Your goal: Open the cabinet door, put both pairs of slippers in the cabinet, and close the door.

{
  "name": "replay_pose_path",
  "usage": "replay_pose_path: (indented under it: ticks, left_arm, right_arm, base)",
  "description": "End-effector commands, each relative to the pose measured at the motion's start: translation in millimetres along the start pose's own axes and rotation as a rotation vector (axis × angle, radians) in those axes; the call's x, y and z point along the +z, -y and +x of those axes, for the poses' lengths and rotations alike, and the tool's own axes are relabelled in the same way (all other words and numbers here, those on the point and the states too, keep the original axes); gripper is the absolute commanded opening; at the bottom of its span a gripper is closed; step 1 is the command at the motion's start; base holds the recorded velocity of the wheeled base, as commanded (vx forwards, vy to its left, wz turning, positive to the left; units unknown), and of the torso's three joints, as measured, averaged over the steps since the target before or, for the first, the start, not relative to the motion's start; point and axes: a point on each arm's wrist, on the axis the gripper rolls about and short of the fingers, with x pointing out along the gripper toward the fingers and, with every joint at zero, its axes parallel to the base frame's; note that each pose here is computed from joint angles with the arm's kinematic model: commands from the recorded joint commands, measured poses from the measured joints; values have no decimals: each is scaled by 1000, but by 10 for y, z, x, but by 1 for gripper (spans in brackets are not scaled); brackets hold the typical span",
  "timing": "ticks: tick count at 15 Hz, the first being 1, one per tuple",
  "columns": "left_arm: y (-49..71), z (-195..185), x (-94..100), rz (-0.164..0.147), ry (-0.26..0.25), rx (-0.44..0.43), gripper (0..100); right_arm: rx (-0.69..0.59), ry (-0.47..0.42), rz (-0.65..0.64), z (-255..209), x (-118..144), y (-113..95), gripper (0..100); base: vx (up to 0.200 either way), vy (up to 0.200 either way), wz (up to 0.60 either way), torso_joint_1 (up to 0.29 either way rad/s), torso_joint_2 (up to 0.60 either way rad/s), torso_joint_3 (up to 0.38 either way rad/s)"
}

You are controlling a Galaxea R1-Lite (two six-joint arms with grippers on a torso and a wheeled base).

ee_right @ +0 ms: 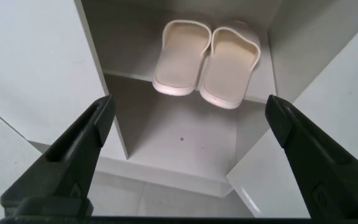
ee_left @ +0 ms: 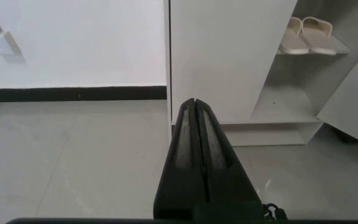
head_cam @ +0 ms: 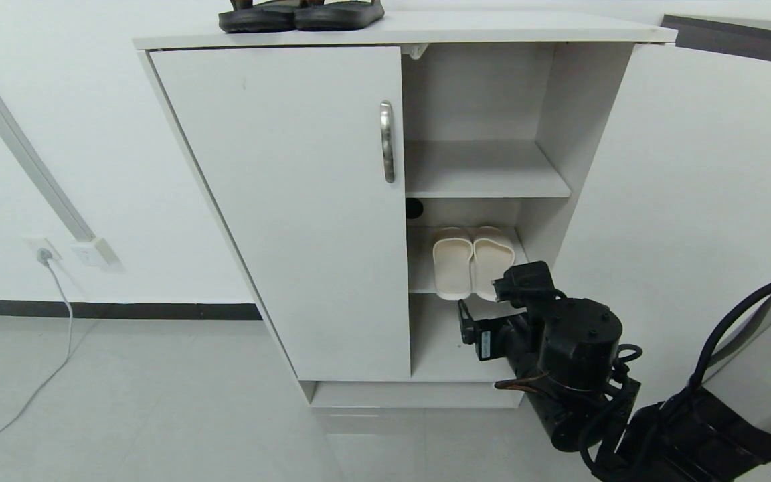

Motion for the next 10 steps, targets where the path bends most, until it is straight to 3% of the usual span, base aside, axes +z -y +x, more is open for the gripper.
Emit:
replay_pose_path:
  ticks: [1,10]
  left_arm:
    - [0,0,5,-1,0,0,0]
    - [0,1,1,-2,-1,2,0]
  right_arm:
    - [1,-1,-1,0,-7,-3,100]
    - [-9,11,1,-6,-4,4,100]
  base:
    - [0,0,0,0,0,0]
    - [0,200,0,3,1,1]
